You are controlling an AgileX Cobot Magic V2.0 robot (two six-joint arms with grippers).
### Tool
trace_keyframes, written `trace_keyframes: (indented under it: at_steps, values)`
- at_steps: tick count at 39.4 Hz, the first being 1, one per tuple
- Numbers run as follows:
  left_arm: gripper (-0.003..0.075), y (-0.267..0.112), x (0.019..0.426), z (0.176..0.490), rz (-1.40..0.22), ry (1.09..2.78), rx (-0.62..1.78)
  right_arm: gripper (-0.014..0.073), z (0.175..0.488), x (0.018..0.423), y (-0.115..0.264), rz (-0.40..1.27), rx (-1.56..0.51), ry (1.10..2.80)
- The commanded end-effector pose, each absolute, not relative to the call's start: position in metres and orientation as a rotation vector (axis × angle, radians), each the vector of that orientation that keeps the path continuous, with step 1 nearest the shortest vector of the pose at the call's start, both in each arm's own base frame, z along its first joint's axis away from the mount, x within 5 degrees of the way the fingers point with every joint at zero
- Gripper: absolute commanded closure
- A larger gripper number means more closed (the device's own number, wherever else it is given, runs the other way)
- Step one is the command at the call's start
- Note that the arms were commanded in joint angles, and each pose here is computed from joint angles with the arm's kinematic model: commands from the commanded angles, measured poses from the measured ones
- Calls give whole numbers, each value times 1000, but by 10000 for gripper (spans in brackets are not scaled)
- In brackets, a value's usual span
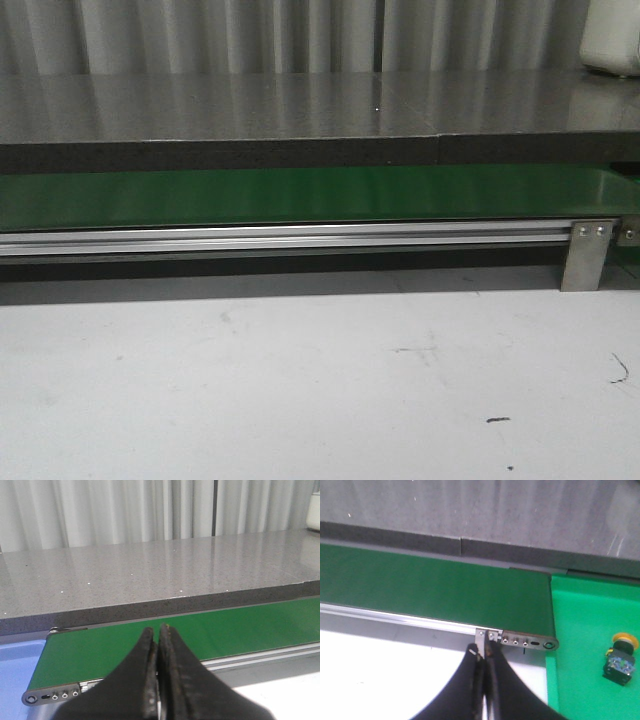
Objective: Move button from left to right
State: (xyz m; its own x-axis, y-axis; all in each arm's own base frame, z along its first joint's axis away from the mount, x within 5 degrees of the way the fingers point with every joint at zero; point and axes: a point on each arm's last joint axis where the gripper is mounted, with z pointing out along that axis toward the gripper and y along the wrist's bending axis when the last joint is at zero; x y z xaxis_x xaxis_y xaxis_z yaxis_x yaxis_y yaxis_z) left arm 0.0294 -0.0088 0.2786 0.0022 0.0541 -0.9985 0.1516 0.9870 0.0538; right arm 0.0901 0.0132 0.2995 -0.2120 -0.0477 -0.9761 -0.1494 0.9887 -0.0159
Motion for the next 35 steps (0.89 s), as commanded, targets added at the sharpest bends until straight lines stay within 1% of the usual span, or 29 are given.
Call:
trace_keyframes:
  at_steps: [1,5,11,35]
  values:
    - [741,-8,23,293,-89,1455,144,664,303,67,10,92,-133,1623]
    - [741,-8,23,293,-89,1455,144,664,295,50,8,93,-130,1558]
    - [741,-8,23,293,-89,1455,144,664,296,37,7,93,-124,1477]
    - [741,-8,23,293,-89,1455,144,664,296,37,7,93,-124,1476]
